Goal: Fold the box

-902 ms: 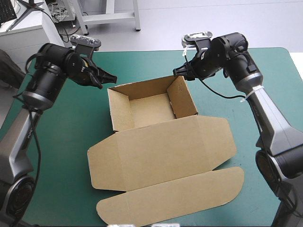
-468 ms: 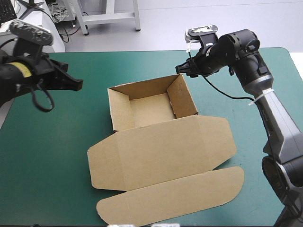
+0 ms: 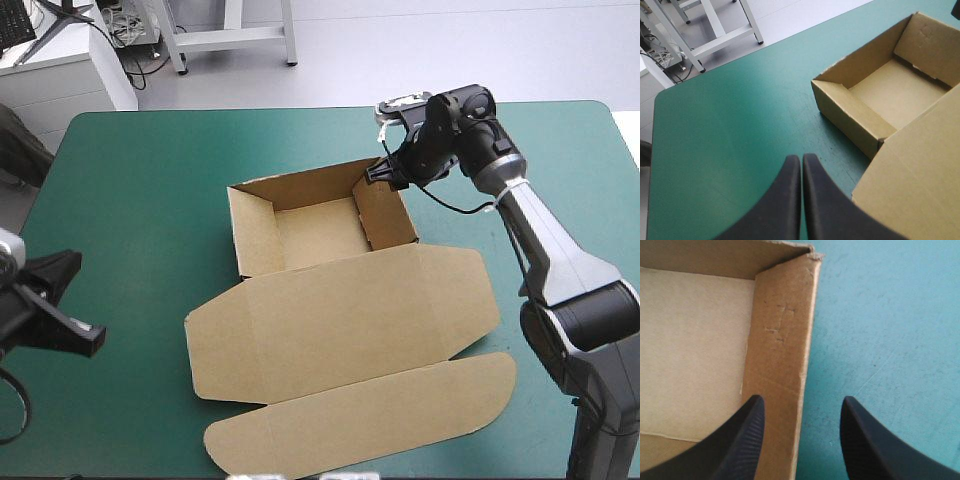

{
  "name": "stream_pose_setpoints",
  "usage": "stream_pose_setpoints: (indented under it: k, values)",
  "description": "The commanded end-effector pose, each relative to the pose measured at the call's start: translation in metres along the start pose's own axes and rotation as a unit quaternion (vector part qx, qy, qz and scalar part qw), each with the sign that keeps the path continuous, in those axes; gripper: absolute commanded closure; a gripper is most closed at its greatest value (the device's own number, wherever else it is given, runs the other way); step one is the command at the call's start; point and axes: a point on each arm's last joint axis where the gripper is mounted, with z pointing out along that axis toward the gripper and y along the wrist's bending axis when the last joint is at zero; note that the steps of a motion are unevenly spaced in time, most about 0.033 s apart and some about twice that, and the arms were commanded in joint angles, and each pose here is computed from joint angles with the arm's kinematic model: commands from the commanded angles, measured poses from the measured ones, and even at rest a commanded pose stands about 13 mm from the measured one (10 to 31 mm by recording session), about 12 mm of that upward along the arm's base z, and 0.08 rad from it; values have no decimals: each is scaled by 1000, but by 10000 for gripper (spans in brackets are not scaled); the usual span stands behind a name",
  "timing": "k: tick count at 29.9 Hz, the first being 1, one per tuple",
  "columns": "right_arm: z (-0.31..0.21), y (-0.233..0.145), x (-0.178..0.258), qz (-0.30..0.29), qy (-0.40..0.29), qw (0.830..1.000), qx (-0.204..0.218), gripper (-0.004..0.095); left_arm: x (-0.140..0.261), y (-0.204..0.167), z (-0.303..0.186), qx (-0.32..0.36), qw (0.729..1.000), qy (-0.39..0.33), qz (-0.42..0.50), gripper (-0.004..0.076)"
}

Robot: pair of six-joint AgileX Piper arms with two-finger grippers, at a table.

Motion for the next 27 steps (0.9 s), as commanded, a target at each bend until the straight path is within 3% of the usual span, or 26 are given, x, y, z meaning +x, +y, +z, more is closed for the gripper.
stream_pose_setpoints:
  k: [1, 11, 14, 19, 23, 27]
  values:
    - [-3, -3, -2, -9, -3, 1000, 6, 464, 25, -5, 1, 1, 999, -52, -15, 734]
    - [58, -5, 2, -7, 59, 998, 5, 473, 132, -25, 31, 12, 996, -85, -25, 734]
    - [62, -5, 2, -4, 63, 998, 6, 565, 151, -28, 34, 14, 994, -102, -32, 734]
    - [62, -5, 2, 2, 63, 998, 6, 925, 162, -30, 29, 17, 991, -125, -38, 734]
    - [62, -8, 2, 0, 63, 998, 19, 928, 162, -30, 28, 16, 991, -128, -38, 734]
    - [60, -36, 2, 8, 62, 994, 90, 928, 162, -30, 28, 16, 991, -128, -38, 734]
